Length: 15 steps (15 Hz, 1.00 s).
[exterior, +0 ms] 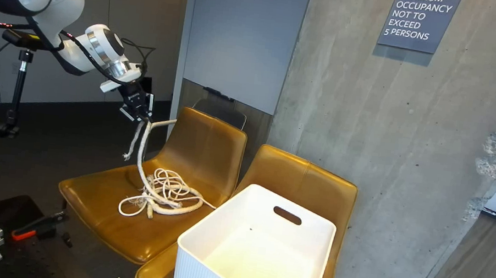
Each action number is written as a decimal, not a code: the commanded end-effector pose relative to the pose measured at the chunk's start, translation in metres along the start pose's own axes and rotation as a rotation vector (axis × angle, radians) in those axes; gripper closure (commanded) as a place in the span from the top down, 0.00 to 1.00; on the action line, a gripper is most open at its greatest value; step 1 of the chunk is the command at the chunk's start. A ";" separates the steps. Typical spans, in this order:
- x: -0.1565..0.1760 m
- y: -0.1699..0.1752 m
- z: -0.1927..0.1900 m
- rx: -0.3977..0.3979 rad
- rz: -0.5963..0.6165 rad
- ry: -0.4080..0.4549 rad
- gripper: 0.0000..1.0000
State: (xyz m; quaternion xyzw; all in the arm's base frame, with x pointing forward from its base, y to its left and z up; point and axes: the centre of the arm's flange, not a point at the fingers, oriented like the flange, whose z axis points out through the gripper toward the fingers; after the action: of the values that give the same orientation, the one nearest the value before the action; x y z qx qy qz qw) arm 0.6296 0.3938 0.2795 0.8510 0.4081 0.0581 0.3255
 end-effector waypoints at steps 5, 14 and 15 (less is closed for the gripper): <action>-0.048 0.062 0.098 0.044 0.108 -0.144 0.04; -0.117 0.085 0.195 0.149 0.161 -0.272 0.04; -0.122 0.085 0.199 0.157 0.166 -0.272 0.28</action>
State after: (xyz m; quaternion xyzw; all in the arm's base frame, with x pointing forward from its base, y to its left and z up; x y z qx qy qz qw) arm 0.6853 0.1841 0.2009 0.8983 0.2923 -0.0609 0.3222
